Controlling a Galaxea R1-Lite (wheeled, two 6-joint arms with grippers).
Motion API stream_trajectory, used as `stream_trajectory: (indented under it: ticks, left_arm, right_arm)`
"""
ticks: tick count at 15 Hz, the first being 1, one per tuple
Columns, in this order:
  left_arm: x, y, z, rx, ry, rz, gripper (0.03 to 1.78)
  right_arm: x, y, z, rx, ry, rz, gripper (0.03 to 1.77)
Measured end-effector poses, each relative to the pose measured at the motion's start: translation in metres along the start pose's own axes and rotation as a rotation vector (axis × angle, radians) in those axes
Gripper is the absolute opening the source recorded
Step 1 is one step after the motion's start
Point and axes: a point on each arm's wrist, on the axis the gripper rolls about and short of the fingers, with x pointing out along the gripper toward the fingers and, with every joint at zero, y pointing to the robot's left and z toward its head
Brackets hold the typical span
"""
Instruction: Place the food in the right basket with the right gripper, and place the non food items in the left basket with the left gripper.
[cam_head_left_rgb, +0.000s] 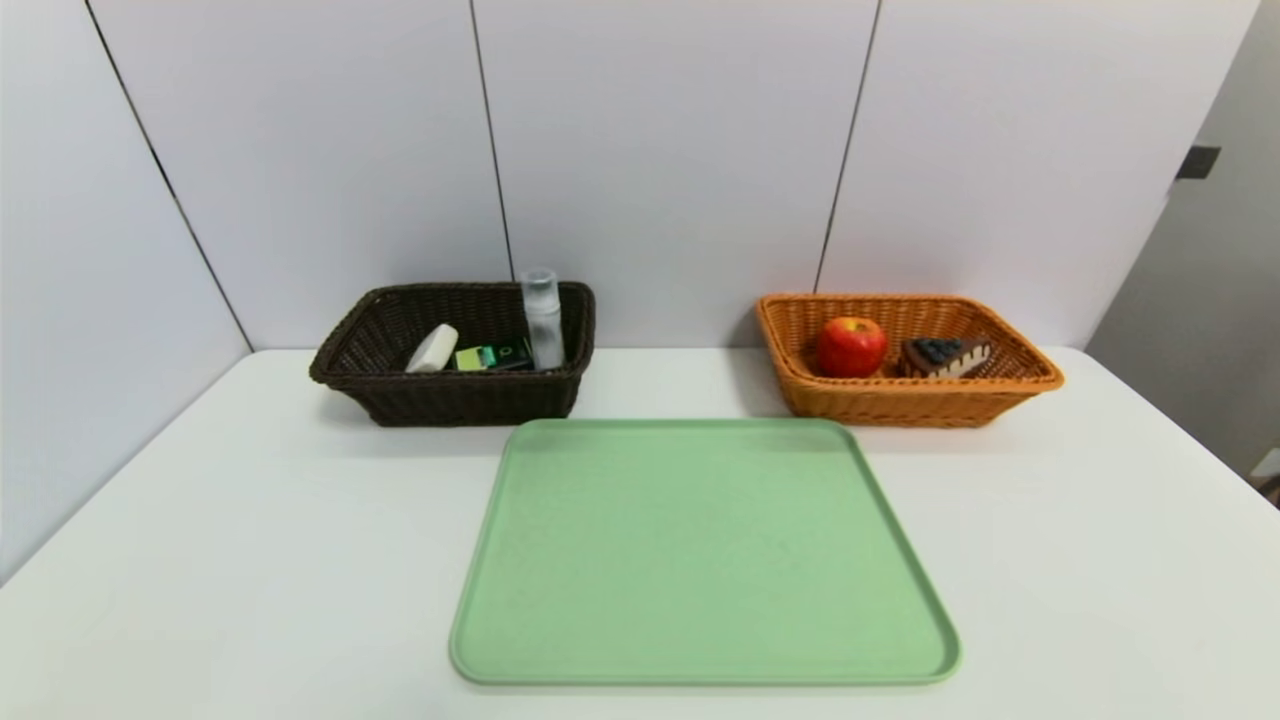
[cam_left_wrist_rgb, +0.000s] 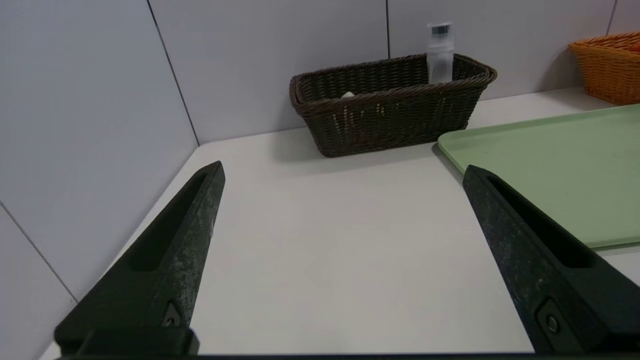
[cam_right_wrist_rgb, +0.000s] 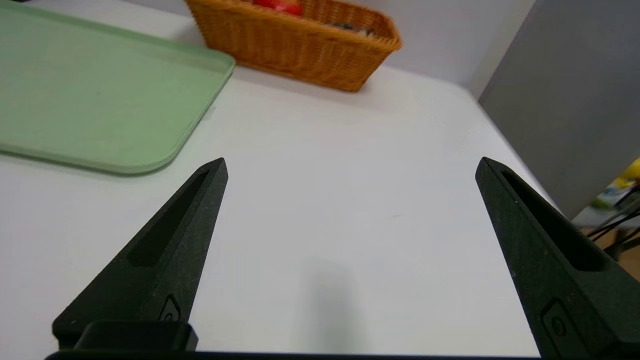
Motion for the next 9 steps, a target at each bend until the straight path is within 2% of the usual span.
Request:
stream_trajectory:
  ticks: [1, 3, 4, 5, 9]
  left_arm:
    - [0.0, 0.0, -0.008, -0.056, 0.071, 0.022, 1.69]
    - [-0.003, -0.001, -0.024, -0.128, 0.234, 0.044, 1.69]
    - [-0.004, -0.001, -0.027, -0.143, 0.264, 0.048, 1.69]
    - [-0.004, -0.001, -0.027, -0.155, 0.264, 0.054, 1.69]
    - [-0.003, -0.001, -0.027, -0.152, 0.255, 0.055, 1.69]
  right_arm:
    - [0.0, 0.001, -0.003, 0.034, 0.024, 0.029, 1.71]
    - [0.0, 0.001, -0.005, 0.101, 0.034, 0.024, 1.71]
    - [0.0, 0.001, -0.005, 0.143, 0.036, 0.01, 1.71]
    - [0.0, 0.001, -0.005, 0.17, 0.038, -0.005, 1.71]
    - [0.0, 0.001, -0.005, 0.201, 0.04, -0.017, 1.71]
